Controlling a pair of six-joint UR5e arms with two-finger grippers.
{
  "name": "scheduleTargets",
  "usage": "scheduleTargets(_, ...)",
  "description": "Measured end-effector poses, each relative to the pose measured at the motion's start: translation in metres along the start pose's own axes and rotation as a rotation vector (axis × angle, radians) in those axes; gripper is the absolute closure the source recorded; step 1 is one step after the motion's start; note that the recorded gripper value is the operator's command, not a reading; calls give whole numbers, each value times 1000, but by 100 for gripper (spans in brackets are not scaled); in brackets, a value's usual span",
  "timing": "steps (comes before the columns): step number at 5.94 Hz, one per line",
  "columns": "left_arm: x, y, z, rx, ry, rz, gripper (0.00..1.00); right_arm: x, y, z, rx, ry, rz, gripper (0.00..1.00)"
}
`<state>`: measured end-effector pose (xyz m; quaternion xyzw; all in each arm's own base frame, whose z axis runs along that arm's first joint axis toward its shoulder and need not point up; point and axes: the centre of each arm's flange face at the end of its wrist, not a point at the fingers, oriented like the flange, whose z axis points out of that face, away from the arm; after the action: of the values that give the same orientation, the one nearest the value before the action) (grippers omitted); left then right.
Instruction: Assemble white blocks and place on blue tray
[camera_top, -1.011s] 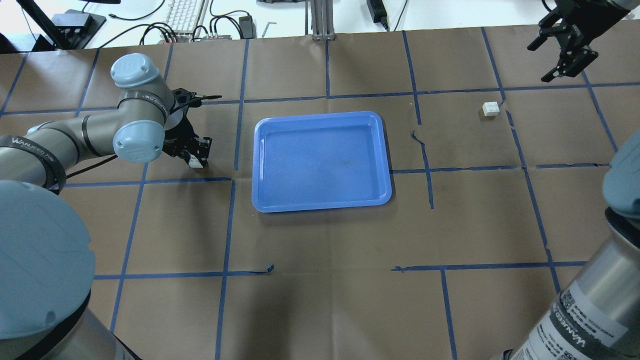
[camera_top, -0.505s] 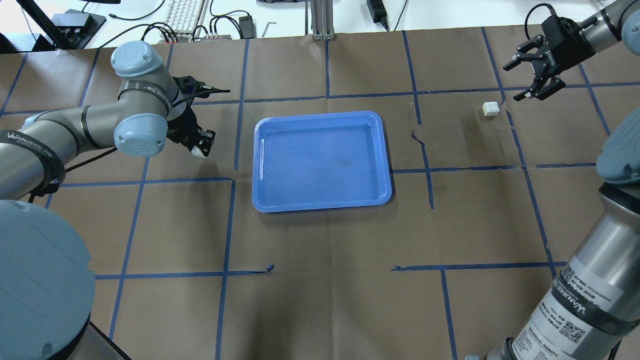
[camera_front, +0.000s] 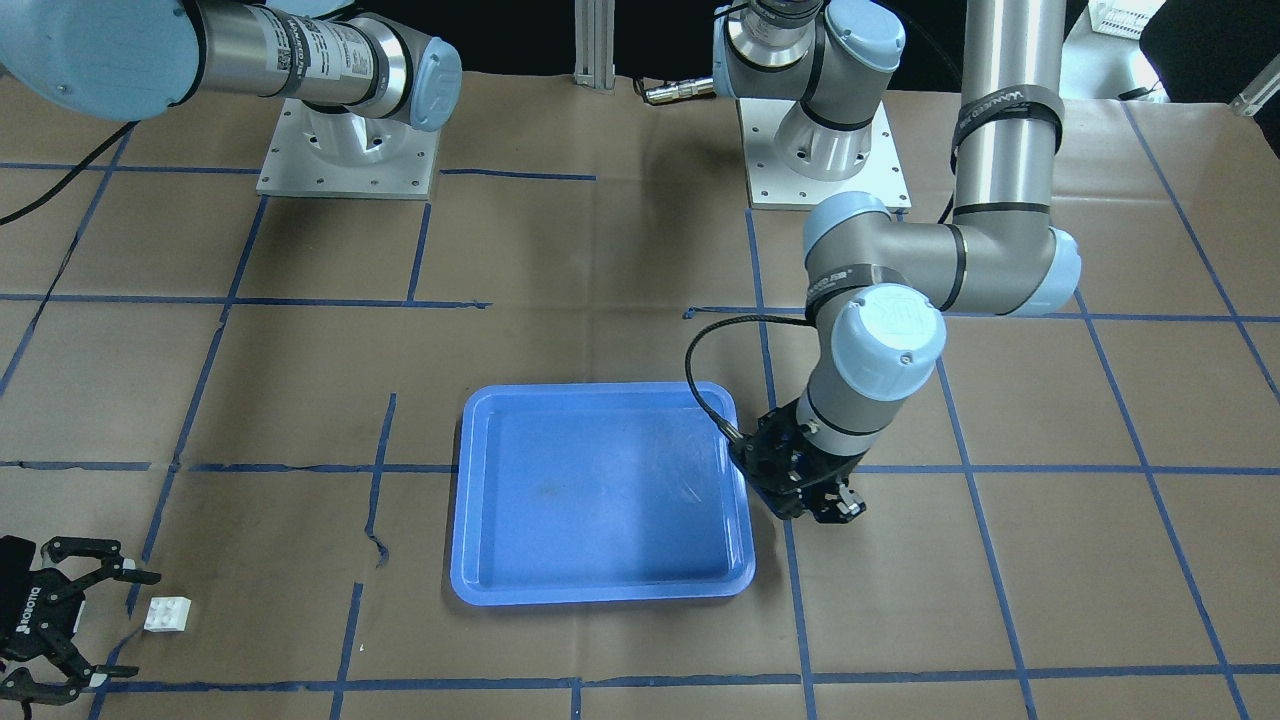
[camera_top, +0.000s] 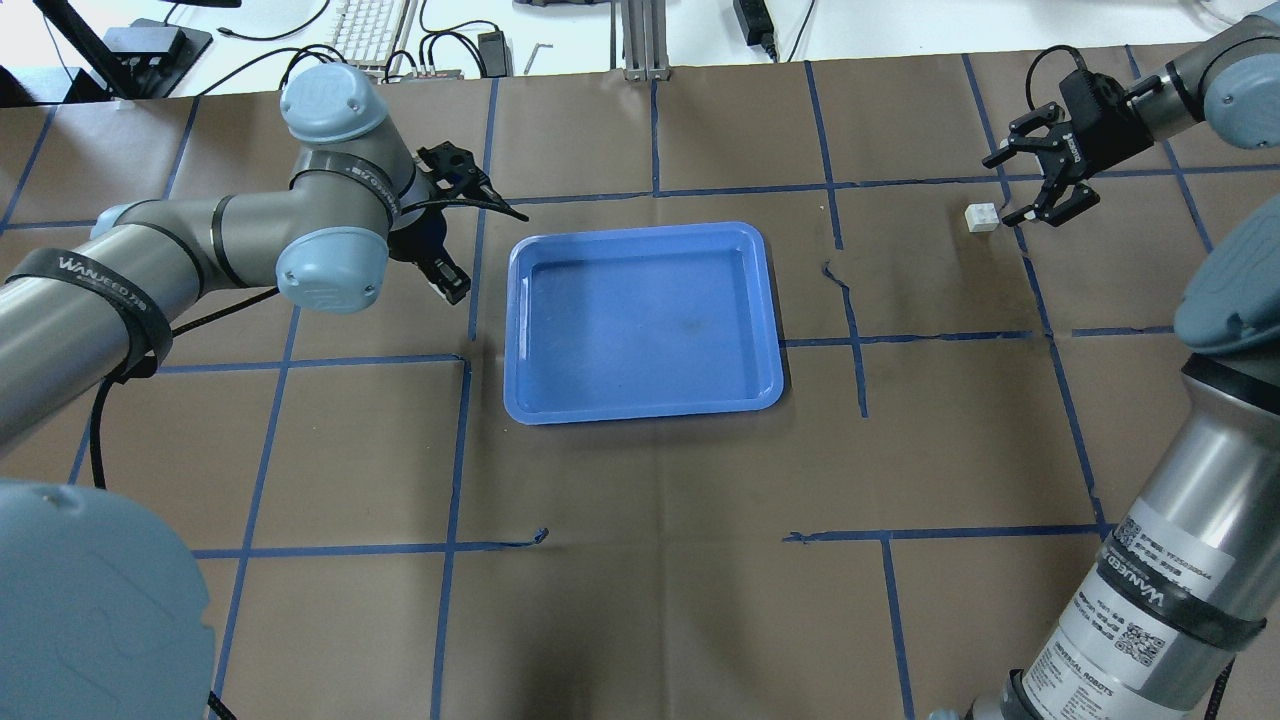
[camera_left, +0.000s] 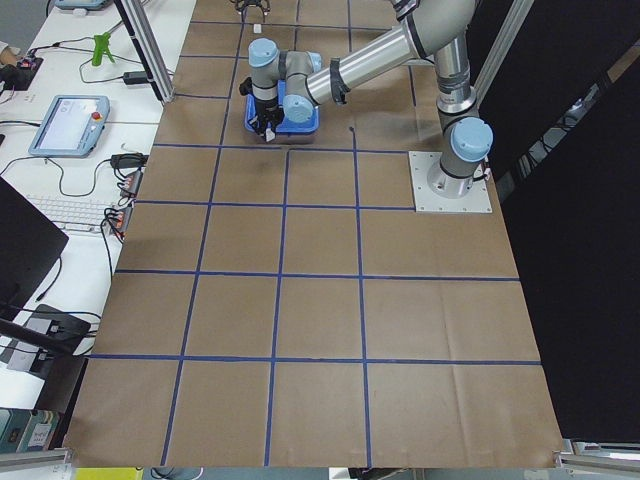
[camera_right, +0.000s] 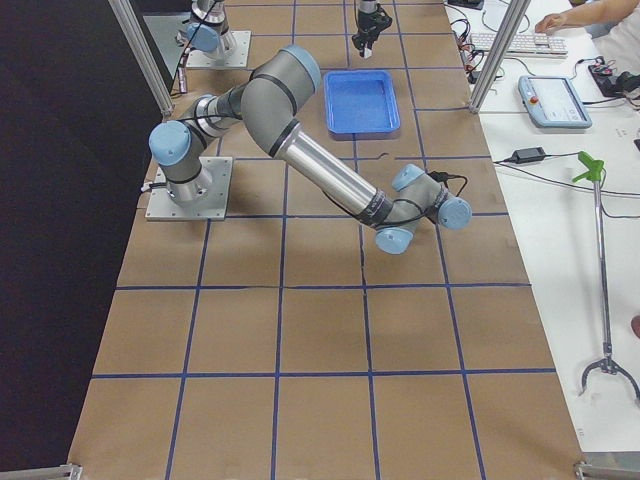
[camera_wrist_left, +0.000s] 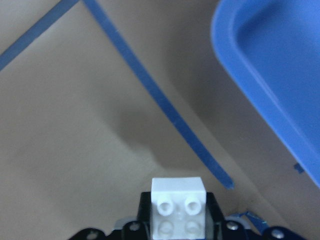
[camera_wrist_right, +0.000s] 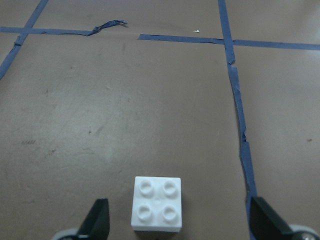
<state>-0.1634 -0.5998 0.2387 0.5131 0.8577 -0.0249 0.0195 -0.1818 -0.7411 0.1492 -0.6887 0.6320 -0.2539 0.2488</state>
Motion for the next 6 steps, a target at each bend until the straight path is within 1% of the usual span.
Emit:
scheduleTargets(1, 24, -26, -1, 8, -6, 198, 91, -4, 2, 5, 7, -8, 12, 1)
scheduleTargets(2, 45, -49, 1, 15, -14, 350, 91, -5, 2, 7, 9, -10, 17, 7)
scheduleTargets(3, 65, -67, 4, 23, -20, 463, 91, -5, 2, 7, 6, -13, 18, 29)
scheduleTargets(4, 84, -84, 12, 22, -12, 538, 91, -6, 2, 6, 2, -15, 19, 48)
scheduleTargets(5, 104, -99, 23, 18, 0, 587, 90, -6, 1, 5, -2, -15, 18, 59)
scheduleTargets(6, 114, -107, 30, 17, 4, 607, 89, -5, 1, 4, -5, -14, 16, 64)
